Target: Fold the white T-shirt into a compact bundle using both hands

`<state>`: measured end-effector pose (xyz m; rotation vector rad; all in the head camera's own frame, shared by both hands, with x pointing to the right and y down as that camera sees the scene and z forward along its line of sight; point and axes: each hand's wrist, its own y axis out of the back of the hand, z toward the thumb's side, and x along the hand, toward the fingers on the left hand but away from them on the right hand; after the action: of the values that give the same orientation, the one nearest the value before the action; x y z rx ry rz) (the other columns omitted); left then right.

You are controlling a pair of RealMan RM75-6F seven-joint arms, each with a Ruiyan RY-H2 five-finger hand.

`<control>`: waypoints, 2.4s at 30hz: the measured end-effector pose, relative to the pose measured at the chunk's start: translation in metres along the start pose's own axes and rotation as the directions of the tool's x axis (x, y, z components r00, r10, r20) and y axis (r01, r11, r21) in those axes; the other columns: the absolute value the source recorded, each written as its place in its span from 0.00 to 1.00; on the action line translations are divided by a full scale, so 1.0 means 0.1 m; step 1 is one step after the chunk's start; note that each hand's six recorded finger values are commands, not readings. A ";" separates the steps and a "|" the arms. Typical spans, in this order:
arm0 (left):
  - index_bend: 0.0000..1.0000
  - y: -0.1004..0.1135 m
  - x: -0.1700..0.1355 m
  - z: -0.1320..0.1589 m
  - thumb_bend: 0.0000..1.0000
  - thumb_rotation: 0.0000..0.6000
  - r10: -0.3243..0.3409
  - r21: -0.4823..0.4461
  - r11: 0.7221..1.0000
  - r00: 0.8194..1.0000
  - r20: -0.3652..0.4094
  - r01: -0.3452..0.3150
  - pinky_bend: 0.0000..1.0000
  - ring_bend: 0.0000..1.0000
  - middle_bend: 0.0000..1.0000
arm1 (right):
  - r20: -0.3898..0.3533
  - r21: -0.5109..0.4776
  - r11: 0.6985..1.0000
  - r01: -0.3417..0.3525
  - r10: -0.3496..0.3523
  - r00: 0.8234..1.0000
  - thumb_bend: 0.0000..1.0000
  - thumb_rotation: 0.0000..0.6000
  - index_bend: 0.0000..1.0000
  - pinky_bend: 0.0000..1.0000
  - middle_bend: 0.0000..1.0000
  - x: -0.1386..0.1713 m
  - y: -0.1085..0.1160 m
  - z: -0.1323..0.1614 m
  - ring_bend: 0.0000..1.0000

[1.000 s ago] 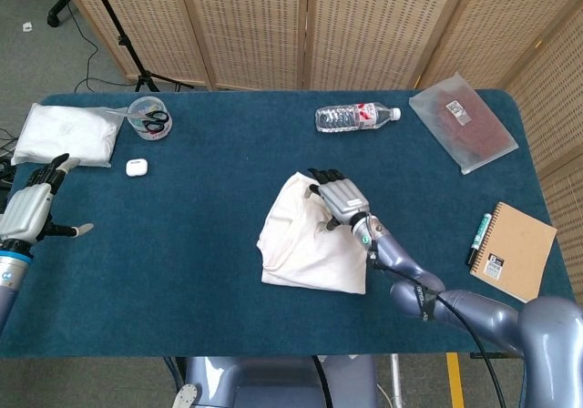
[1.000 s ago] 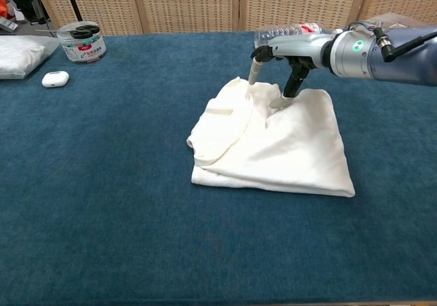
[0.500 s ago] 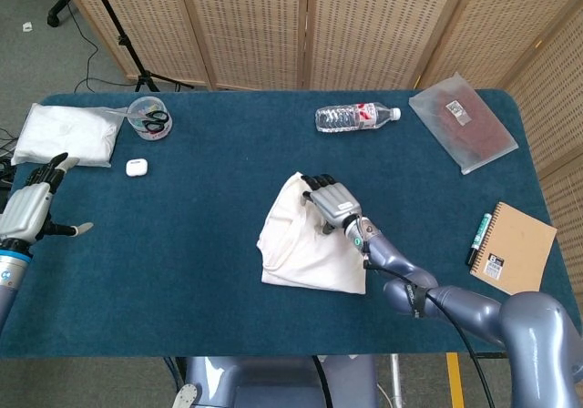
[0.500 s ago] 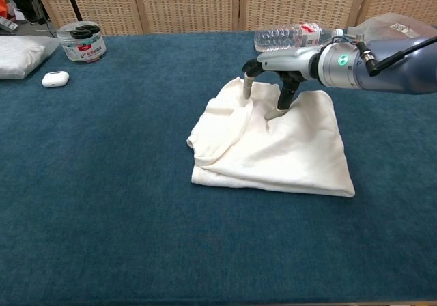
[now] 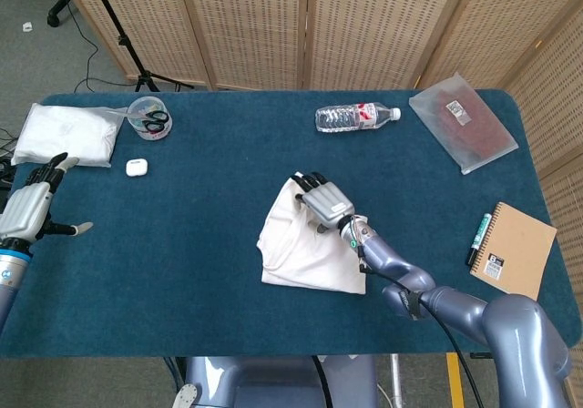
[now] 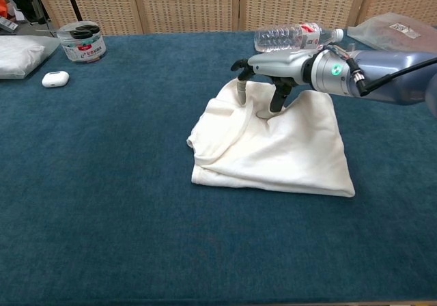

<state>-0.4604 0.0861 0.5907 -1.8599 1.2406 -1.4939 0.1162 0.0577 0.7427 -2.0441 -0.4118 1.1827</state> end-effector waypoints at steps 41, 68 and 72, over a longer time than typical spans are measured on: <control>0.00 -0.02 -0.03 0.04 0.00 1.00 -0.003 0.004 1.000 1.000 0.013 0.003 0.00 0.00 0.00 | -0.101 -0.124 0.961 0.246 -0.259 0.961 0.81 1.00 0.70 0.00 0.00 0.18 0.20 0.11 0.00; 0.00 0.03 -0.03 0.00 0.00 1.00 -0.001 -0.014 1.000 1.000 0.009 0.001 0.00 0.00 0.00 | -0.054 0.040 0.978 0.203 -0.201 0.978 0.01 1.00 0.00 0.00 0.00 -0.18 -0.01 0.32 0.00; 0.00 0.03 -0.03 0.00 0.00 1.00 0.000 -0.013 1.000 1.000 0.009 0.000 0.00 0.00 0.00 | -0.032 0.005 0.976 0.220 -0.220 0.975 0.00 1.00 0.00 0.00 0.00 -0.11 0.07 0.34 0.00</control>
<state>-0.4615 0.0871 0.5872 -1.8729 1.2493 -1.4798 0.0809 0.0606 0.7340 -1.9499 -0.5999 1.0155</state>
